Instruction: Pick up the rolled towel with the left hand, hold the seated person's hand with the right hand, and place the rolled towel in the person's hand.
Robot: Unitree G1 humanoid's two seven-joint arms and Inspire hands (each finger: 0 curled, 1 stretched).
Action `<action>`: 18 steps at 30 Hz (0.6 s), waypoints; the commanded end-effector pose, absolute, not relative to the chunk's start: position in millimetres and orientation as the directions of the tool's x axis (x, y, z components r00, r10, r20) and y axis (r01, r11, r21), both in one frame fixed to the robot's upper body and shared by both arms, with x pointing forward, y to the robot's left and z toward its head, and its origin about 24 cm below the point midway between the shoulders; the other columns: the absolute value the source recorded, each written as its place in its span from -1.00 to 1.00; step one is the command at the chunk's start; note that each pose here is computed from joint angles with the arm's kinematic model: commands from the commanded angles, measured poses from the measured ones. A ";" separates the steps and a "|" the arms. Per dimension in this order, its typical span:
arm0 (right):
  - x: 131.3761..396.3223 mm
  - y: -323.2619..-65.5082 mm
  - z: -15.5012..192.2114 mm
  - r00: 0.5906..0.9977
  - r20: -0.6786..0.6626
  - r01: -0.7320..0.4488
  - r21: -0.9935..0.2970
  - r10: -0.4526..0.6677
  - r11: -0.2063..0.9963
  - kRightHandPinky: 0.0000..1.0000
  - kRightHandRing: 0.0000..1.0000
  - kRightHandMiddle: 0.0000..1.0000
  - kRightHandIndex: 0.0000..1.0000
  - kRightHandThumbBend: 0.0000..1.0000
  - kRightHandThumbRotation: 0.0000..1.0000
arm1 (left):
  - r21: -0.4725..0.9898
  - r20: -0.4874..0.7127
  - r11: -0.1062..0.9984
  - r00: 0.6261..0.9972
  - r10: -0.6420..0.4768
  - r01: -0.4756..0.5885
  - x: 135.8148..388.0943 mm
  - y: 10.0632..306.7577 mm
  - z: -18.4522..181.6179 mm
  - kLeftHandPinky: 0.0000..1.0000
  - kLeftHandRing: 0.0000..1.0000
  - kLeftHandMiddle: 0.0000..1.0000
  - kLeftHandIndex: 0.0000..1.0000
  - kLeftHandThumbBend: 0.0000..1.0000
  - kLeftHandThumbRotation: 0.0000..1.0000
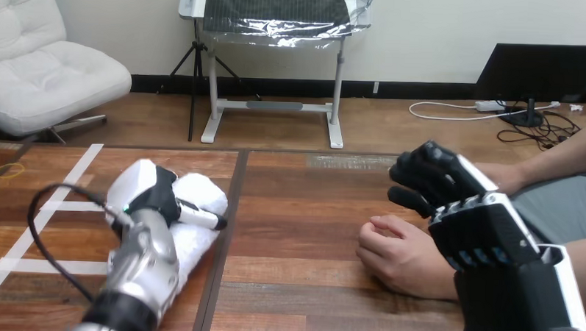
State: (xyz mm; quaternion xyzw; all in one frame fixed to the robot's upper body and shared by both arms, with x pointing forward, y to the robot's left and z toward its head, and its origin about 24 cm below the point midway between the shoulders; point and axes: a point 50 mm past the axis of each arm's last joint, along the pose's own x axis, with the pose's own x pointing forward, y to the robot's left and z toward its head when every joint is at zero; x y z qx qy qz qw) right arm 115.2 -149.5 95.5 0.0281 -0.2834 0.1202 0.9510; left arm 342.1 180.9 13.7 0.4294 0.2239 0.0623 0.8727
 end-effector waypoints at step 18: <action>145.6 -169.8 92.1 0.838 0.494 -0.129 -0.234 0.232 0.964 0.73 0.74 0.73 0.73 0.61 0.99 | 0.318 0.394 0.911 0.911 0.126 -0.264 289.7 153.8 158.6 -0.65 -0.52 -0.32 -0.16 0.17 -1.00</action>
